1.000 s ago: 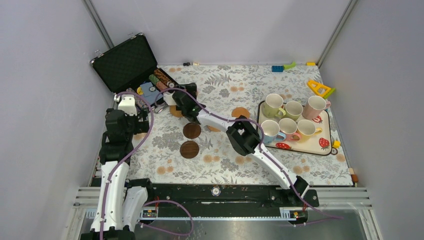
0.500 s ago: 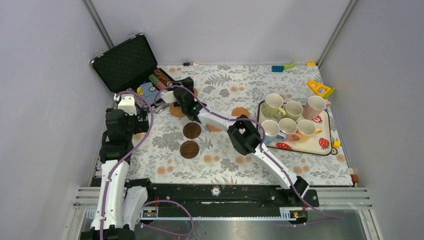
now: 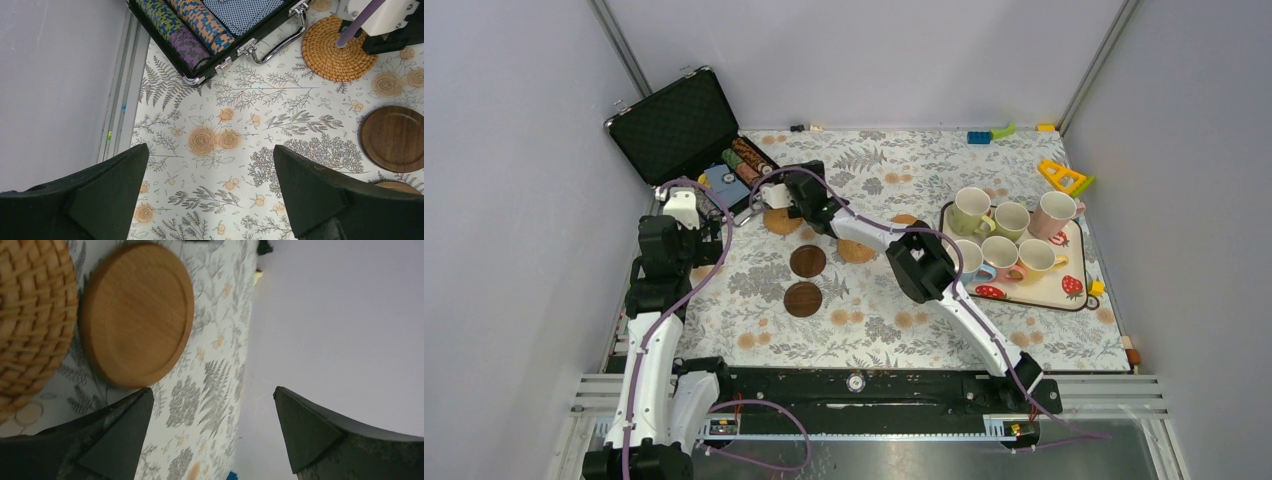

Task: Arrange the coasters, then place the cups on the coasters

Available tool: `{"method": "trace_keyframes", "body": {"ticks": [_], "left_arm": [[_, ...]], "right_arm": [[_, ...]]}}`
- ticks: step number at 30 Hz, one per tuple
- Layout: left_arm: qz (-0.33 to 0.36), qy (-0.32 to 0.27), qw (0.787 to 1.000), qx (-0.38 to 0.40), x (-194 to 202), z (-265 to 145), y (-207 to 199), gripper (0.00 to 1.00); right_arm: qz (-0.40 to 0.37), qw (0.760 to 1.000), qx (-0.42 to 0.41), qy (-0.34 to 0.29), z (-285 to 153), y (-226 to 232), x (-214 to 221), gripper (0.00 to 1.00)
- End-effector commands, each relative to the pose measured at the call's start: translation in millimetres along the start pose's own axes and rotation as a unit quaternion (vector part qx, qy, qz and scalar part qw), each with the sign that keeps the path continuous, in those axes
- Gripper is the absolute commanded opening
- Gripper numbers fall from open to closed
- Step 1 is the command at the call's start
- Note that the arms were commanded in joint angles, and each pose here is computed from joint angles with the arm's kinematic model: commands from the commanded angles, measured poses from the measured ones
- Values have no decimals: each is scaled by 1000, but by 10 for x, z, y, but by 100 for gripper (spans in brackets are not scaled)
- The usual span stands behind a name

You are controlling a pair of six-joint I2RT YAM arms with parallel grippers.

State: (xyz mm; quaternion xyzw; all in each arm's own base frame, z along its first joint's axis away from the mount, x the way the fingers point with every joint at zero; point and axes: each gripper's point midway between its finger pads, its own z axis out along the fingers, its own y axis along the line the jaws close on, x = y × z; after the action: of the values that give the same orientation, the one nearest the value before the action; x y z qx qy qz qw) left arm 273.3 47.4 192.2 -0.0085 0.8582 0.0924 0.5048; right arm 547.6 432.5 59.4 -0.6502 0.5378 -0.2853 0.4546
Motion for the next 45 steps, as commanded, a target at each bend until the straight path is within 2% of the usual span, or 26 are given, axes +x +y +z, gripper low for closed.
{"method": "trace_keyframes", "body": {"ticks": [1,7,11,19,29,35,42,45], "left_arm": [[-4,-32,999,-12,-160,-12,57,99],[-6,-42,999,-10,-192,-63,49,99],[-8,-50,999,-10,-224,-105,53,99],[-10,-56,998,-16,-245,-140,82,99],[-9,-43,999,-20,-196,-67,92,99],[-7,-34,999,-20,-163,-22,90,99],[-6,-31,999,-19,-151,-5,86,99],[-6,-29,999,-18,-146,2,84,99]], "right_arm": [[-8,996,-85,35,-128,192,363,99],[4,989,-125,78,-276,273,820,99],[33,988,-118,98,-362,160,1018,99],[182,979,-73,54,-342,-485,585,100],[114,991,-61,-42,-117,-178,-79,100],[44,996,41,-67,43,-329,-342,100],[-28,997,3,-73,131,-44,-366,100],[-63,995,-47,-68,103,172,-296,100]]}}
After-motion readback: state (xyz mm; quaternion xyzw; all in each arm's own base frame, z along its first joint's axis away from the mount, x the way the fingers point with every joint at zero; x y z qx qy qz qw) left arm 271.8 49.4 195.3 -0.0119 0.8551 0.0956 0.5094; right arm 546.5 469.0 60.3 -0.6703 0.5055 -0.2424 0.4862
